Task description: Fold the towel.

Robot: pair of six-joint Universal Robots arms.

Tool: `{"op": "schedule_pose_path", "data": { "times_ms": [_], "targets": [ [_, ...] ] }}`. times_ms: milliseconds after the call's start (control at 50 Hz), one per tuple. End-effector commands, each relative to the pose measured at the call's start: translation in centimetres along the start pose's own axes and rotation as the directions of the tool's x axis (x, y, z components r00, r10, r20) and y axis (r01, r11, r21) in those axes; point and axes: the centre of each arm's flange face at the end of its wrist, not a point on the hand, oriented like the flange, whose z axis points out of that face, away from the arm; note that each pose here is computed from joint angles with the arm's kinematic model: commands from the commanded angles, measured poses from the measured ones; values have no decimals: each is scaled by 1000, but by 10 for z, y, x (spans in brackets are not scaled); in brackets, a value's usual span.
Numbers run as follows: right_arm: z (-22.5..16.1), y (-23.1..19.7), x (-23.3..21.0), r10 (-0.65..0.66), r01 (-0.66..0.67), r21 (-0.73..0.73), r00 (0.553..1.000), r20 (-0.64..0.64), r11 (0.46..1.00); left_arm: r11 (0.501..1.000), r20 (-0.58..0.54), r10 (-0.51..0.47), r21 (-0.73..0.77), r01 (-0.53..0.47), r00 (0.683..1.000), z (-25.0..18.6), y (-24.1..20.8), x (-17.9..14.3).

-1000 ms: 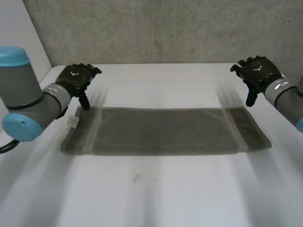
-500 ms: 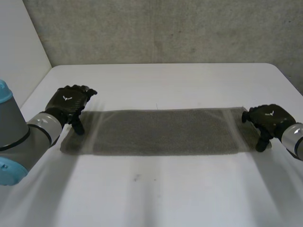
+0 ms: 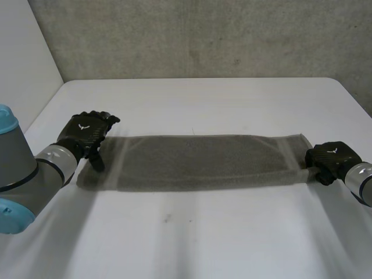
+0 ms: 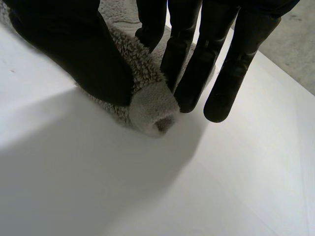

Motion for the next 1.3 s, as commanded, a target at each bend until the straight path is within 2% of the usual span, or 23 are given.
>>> {"op": "schedule_pose_path", "data": {
  "times_ms": [20,180,220,280,400,440,500,560,600,660,700,720,760,820,860,880,920,980,1120,1200,1240,1260,1300],
  "targets": [
    [4,4,17,-1,1,2,999,-51,1000,1000,5,2,11,-2,1000,0,0,0],
    [-1,16,66,-2,-3,-32,986,-165,999,1000,5,4,15,-4,1000,0,1,1],
    [-10,21,102,-45,32,-56,966,-253,998,1000,5,5,12,-5,1000,0,2,1],
    [-16,16,120,-118,98,-82,950,-288,992,1000,2,4,7,-4,1000,-2,3,2],
    [-17,-6,122,-153,142,-61,947,-284,988,1000,0,4,6,-4,1000,-4,3,3],
    [-13,-45,95,-169,183,33,953,-253,983,1000,5,5,15,-6,1000,-7,0,2],
    [-11,-66,76,-177,203,93,958,-226,975,1000,7,7,22,-7,1000,-8,-2,2],
    [-9,-103,31,-211,241,199,964,-160,950,1000,6,7,23,-8,1000,-8,-2,2],
    [-10,-134,-24,-262,274,301,962,-83,913,1000,7,8,24,-8,1000,-8,-3,2],
    [-11,-147,-55,-294,289,353,955,-42,890,1000,10,9,29,-9,1000,-9,-4,1],
    [-17,-164,-120,-342,286,442,938,50,850,999,13,10,33,-10,1000,-9,-6,1],
    [-17,-164,-121,-342,286,443,938,51,850,999,14,10,36,-11,1000,-9,-7,1],
    [-23,-168,-174,-371,260,501,919,135,825,999,14,11,37,-11,1000,-10,-7,1],
    [-24,-165,-196,-385,247,515,906,178,821,999,15,9,39,-10,1000,-10,-7,0],
    [-25,-151,-235,-414,235,523,873,257,819,999,13,10,39,-10,1000,-10,-8,1],
    [-25,-151,-235,-414,235,523,873,258,819,999,12,10,38,-10,1000,-10,-7,2],
    [-33,-135,-272,-445,225,528,829,337,819,999,12,10,38,-10,1000,-10,-7,2],
    [-41,-125,-290,-460,208,532,793,399,821,999,10,10,39,-11,1000,-10,-7,2],
    [-47,-124,-292,-451,183,529,778,438,829,999,8,14,50,-14,1000,-10,-10,3],
    [-55,-136,-282,-433,171,533,798,418,829,997,9,19,70,-20,1000,-8,-14,4],
    [-55,-145,-251,-350,124,494,849,396,861,996,8,19,81,-20,1000,-7,-16,5],
    [-55,-145,-251,-350,124,494,849,396,861,995,1,22,99,-22,1000,-7,-21,8],
    [-48,-146,-202,-217,50,421,908,358,906,993,-9,27,114,-25,1000,-7,-24,12]
  ]
}}
